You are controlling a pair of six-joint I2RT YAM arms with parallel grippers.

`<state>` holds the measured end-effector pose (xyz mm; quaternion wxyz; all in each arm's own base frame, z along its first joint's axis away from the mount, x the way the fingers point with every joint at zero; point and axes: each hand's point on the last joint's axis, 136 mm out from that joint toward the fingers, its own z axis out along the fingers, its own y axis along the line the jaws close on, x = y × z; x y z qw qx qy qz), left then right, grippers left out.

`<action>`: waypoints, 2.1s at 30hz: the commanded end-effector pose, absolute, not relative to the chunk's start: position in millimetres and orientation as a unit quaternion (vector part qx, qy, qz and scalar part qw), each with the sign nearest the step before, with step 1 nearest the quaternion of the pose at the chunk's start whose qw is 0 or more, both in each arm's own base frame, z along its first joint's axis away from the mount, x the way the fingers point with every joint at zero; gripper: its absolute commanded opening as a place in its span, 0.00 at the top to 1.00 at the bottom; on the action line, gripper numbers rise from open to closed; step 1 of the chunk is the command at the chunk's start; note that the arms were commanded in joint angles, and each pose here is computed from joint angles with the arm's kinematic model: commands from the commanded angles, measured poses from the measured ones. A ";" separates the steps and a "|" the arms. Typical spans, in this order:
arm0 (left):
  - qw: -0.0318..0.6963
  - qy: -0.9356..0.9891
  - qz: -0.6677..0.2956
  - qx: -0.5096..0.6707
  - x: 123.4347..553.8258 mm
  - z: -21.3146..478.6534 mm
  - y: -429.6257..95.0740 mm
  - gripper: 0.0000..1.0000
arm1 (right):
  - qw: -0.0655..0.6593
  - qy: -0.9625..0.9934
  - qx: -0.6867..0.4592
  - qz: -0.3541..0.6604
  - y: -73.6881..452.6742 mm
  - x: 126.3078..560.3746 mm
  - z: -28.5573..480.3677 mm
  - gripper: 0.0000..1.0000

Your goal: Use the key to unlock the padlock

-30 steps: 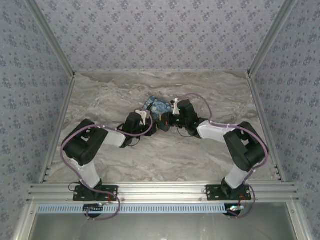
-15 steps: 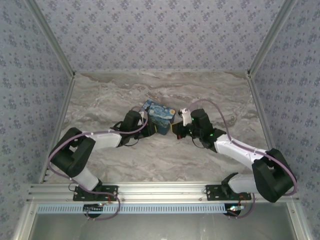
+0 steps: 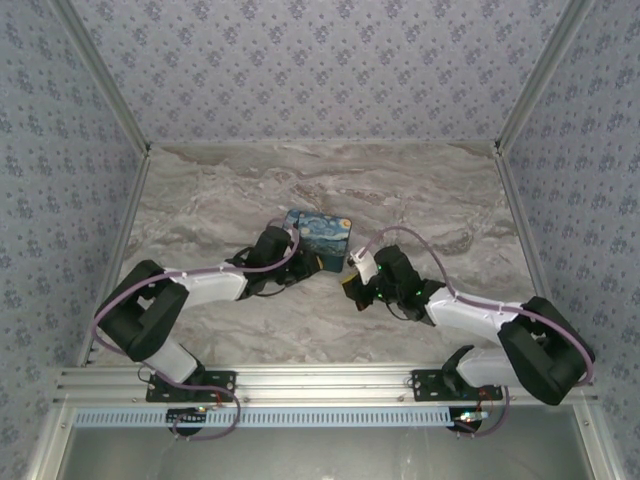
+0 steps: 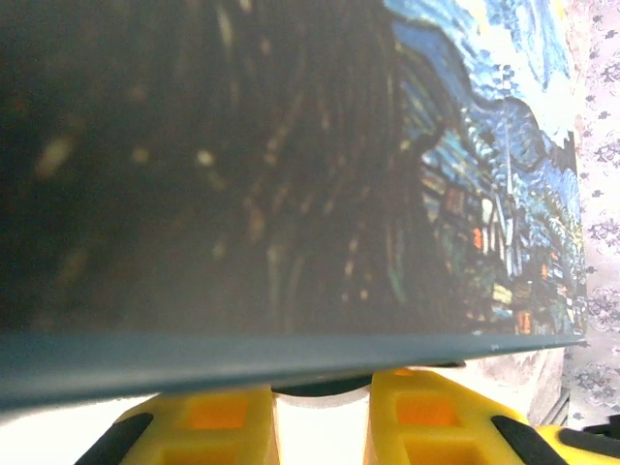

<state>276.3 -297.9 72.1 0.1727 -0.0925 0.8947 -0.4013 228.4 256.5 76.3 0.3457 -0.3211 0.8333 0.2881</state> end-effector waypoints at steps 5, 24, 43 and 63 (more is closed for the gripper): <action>0.187 0.863 -0.453 -0.120 290.1 106.3 -316.1 0.83 | 0.368 0.822 -0.348 0.260 256.0 227.1 62.5 1.00; 0.181 0.865 -0.454 -0.117 283.3 105.7 -318.8 0.86 | 0.409 0.801 -0.377 0.223 279.8 254.6 64.9 1.00; 0.185 0.868 -0.446 -0.115 281.4 104.3 -315.5 0.85 | 0.423 0.787 -0.368 0.258 289.3 270.2 78.8 1.00; 0.188 0.867 -0.447 -0.117 282.5 105.9 -315.2 0.86 | 0.407 0.799 -0.361 0.256 285.7 274.9 69.3 1.00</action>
